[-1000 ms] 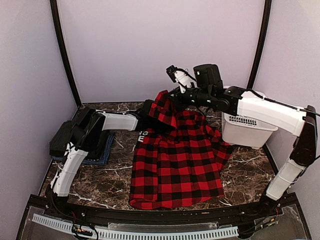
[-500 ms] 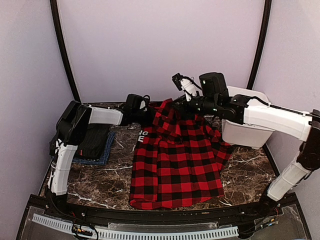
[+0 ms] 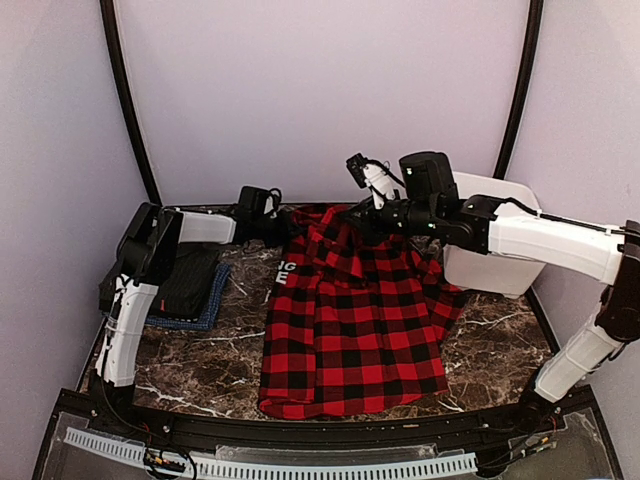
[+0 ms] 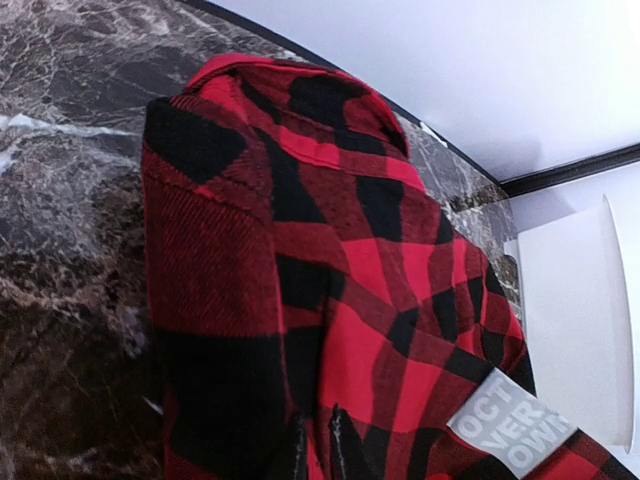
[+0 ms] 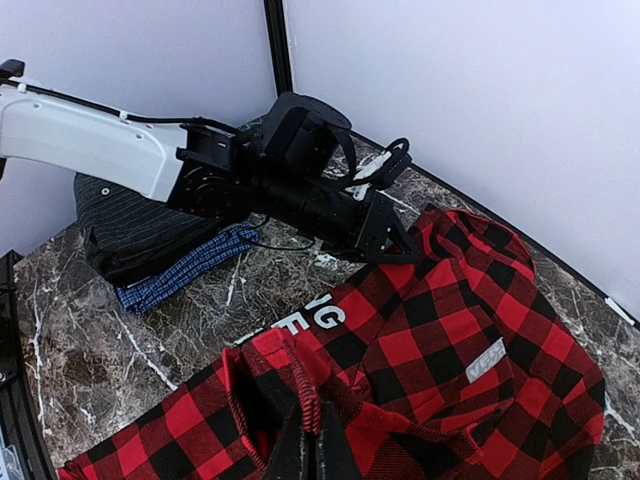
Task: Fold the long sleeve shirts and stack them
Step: Fold the flattened shirt at the center of the board.
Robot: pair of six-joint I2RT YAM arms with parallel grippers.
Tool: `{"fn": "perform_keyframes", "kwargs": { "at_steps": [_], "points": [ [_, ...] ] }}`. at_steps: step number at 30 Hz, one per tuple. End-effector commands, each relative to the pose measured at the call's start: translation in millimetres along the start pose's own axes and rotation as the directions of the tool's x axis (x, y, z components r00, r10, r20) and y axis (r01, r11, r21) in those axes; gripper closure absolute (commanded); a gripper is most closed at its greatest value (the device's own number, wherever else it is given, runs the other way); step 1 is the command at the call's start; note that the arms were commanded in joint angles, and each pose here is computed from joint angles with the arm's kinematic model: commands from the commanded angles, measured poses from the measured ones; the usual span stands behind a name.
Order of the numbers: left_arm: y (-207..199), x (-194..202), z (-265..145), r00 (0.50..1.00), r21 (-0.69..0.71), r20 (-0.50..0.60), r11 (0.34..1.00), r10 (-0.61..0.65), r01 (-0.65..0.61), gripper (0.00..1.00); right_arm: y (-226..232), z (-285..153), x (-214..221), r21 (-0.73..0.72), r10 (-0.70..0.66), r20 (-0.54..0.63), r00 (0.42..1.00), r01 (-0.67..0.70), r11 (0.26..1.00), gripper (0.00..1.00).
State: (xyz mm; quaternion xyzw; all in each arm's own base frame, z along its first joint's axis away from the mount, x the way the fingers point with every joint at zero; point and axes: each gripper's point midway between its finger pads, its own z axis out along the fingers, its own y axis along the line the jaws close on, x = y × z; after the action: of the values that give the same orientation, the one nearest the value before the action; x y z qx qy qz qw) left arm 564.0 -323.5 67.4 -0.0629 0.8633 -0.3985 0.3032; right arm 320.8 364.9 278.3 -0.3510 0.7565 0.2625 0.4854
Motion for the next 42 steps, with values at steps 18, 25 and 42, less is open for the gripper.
{"fn": "perform_keyframes", "kwargs": {
  "at_steps": [18, 25, 42],
  "points": [
    [55.6, -21.4, 24.0, 0.999, -0.169, -0.031, 0.985, -0.022, 0.017, 0.83, 25.8, -7.6, 32.7, -0.118, 0.052, -0.074, 0.996, -0.060, 0.991, 1.00],
    [-3.1, -54.1, -8.5, 0.997, -0.081, 0.001, 0.993, 0.081, -0.081, 0.68, 51.8, 12.8, 53.5, -0.248, 0.026, -0.181, 0.983, -0.071, 0.966, 1.00],
    [-49.7, -25.7, -121.0, 0.999, -0.055, -0.009, 0.997, 0.051, -0.051, 0.53, 129.3, 68.1, 122.5, -0.502, -0.140, -0.358, 0.923, -0.064, 0.863, 0.89]
  ]
}}
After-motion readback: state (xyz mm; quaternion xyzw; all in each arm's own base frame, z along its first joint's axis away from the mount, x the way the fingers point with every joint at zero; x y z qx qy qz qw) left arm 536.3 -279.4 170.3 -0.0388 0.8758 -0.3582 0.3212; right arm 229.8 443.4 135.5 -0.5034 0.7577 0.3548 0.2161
